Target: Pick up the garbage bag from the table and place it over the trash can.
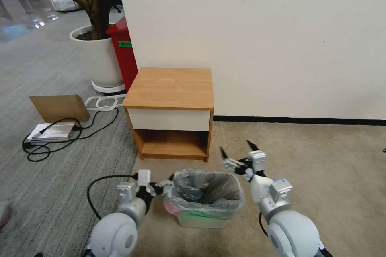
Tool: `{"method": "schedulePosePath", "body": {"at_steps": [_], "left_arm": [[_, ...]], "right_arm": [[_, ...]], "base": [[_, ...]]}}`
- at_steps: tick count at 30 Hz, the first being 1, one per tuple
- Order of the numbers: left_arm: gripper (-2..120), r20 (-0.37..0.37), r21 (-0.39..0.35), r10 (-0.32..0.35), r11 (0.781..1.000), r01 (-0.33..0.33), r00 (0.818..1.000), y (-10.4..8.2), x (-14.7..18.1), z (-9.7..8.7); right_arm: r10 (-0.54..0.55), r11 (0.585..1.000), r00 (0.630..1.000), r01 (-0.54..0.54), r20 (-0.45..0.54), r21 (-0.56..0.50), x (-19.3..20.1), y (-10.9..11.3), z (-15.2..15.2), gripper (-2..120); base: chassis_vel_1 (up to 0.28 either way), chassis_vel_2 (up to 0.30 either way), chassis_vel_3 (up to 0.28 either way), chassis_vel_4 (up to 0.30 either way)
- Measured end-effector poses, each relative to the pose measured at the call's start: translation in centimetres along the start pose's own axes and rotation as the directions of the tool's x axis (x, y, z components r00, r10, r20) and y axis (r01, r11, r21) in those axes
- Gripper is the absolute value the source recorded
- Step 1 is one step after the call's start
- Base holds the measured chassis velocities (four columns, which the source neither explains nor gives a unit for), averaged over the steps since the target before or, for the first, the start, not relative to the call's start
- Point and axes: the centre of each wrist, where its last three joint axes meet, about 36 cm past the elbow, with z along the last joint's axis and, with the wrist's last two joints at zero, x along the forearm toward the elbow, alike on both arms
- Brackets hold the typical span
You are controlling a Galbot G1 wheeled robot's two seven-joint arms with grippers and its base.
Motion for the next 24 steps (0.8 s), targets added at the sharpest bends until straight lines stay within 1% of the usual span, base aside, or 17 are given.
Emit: {"method": "schedulePosePath", "body": {"at_steps": [1, 2, 4, 5, 6, 9, 11, 24], "left_arm": [[100, 0.0, 0.0, 0.0, 1.0, 0.0, 1.0, 0.0, 0.0, 0.0], [100, 0.057, -0.037, -0.02, 0.999, 0.022, 0.998, 0.6, -0.1, 0.5], [98, 0.181, -0.141, -0.038, 0.988, 0.064, 0.983, 2.1, 0.0, 1.9], [98, 0.199, -0.157, -0.036, 0.985, 0.068, 0.979, 2.4, 0.3, 2.3], [98, 0.199, -0.157, -0.036, 0.985, 0.068, 0.979, 2.4, 0.3, 2.3], [100, 0.207, -0.174, -0.037, 0.982, 0.074, 0.978, 2.7, 1.3, 3.5], [100, 0.217, -0.171, -0.036, 0.983, 0.074, 0.976, 2.6, 1.5, 3.9], [100, 0.225, -0.162, -0.039, 0.984, 0.077, 0.973, 2.4, 1.5, 4.1]], "right_arm": [[0.0, 1.0, 1.0, 0.0, 0.0, 0.0, 0.0, 0.0, 0.0, 100], [0.015, 1.0, 1.0, -0.015, -0.006, -0.004, 0.3, 0.0, 0.5, 100], [0.062, 0.998, 0.998, -0.062, -0.01, -0.016, 1.2, -0.2, 1.8, 100], [0.072, 0.997, 0.997, -0.072, -0.01, -0.019, 1.5, -0.2, 2.1, 100], [0.072, 0.997, 0.997, -0.072, -0.01, -0.019, 1.5, -0.2, 2.1, 100], [0.094, 0.995, 0.996, -0.094, 0.0, -0.021, 1.9, -0.3, 2.3, 100], [0.108, 0.994, 0.994, -0.107, 0.013, -0.012, 1.9, -0.4, 2.2, 100], [0.118, 0.993, 0.993, -0.118, 0.028, -0.006, 1.8, -0.5, 2.5, 100]], "base": [[0.0, 0.0, 0.0, 0.0], [0.0, 0.0, 0.0, 0.0], [0.0, 0.0, 0.0, 0.0], [0.0, 0.0, 0.0, 0.0], [0.0, 0.0, 0.0, 0.0], [0.0, 0.0, 0.0, 0.0], [0.0, 0.0, 0.0, 0.0], [0.0, 0.0, 0.0, 0.0]]}}
